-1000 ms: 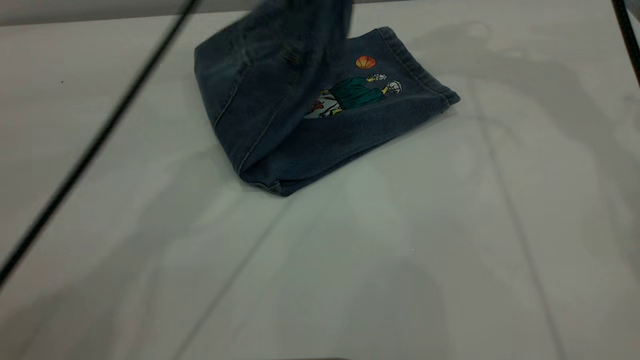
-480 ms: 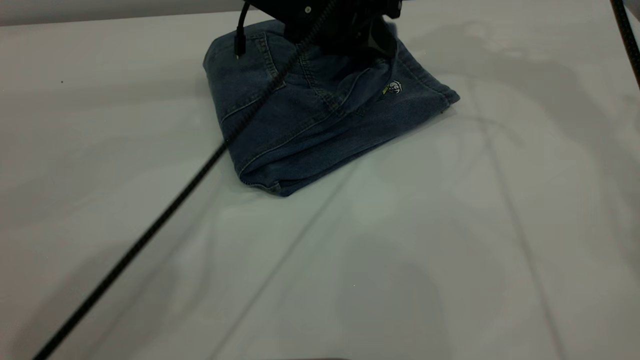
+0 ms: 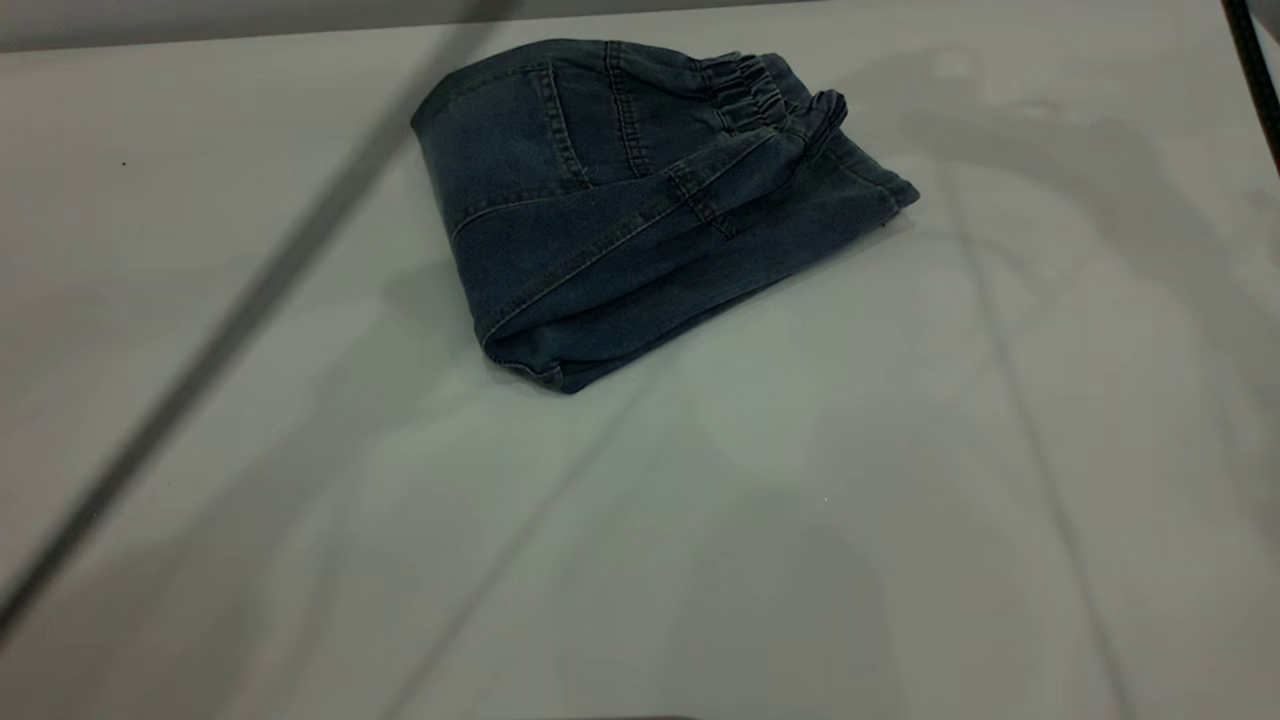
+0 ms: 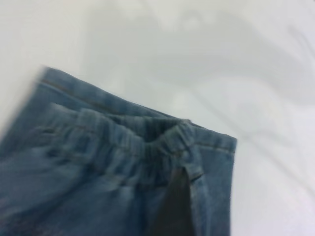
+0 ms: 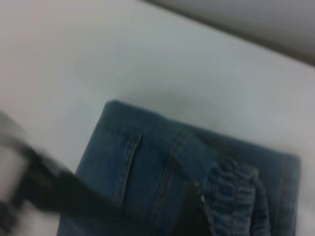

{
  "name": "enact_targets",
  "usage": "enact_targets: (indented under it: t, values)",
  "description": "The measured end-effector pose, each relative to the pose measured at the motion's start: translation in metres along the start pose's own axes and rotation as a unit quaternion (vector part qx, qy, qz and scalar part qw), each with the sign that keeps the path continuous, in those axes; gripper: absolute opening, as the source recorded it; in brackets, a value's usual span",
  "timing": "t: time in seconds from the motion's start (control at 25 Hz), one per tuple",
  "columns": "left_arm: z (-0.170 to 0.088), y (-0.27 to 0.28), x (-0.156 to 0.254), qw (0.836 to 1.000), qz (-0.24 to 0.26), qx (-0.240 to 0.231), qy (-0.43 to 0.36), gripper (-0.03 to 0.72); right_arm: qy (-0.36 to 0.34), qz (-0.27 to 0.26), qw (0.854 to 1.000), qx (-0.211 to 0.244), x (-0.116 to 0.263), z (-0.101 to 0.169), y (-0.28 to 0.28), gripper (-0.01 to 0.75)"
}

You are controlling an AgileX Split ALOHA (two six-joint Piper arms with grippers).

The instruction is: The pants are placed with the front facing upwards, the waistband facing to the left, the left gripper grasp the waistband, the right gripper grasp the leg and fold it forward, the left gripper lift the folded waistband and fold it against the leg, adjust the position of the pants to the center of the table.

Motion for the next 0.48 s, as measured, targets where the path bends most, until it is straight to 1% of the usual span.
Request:
enact_targets:
  t: [0.16, 0.24, 0.28, 0.36, 0.4, 0.48]
  values:
    - [0.035, 0.061, -0.018, 0.999, -0.003, -0.033, 0.005, 0.589, 0.010, 0.014, 1.000, -0.005, 0.006, 0.011, -0.006, 0.497]
    - [0.049, 0.089, -0.022, 0.999, -0.002, -0.048, 0.012, 0.568, 0.024, 0.026, 0.999, -0.009, 0.012, 0.026, -0.015, 0.497]
    - [0.054, 0.102, -0.025, 0.998, -0.004, -0.055, 0.016, 0.562, 0.034, 0.035, 0.999, -0.001, 0.017, 0.032, -0.020, 0.497]
    - [0.064, 0.124, -0.030, 0.997, -0.013, -0.070, 0.032, 0.559, 0.052, 0.062, 0.996, 0.028, 0.032, 0.047, -0.038, 0.497]
    - [0.068, 0.134, -0.033, 0.996, -0.020, -0.077, 0.038, 0.557, 0.066, 0.075, 0.994, 0.052, 0.041, 0.053, -0.048, 0.497]
    - [0.072, 0.150, -0.040, 0.995, -0.031, -0.089, 0.040, 0.556, 0.082, 0.098, 0.986, 0.110, 0.059, 0.057, -0.070, 0.497]
Point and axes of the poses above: a point on each arm's last joint axis where the gripper is mounted, y pointing back along that axis away from the gripper, z along the wrist's bending axis when the last joint is at zero, x = y × z, the point moved 8 cm from there along -y, pointing out along that axis toward the gripper, and after that the axes turned 13 degrees about -y, right-handed, at the moved point
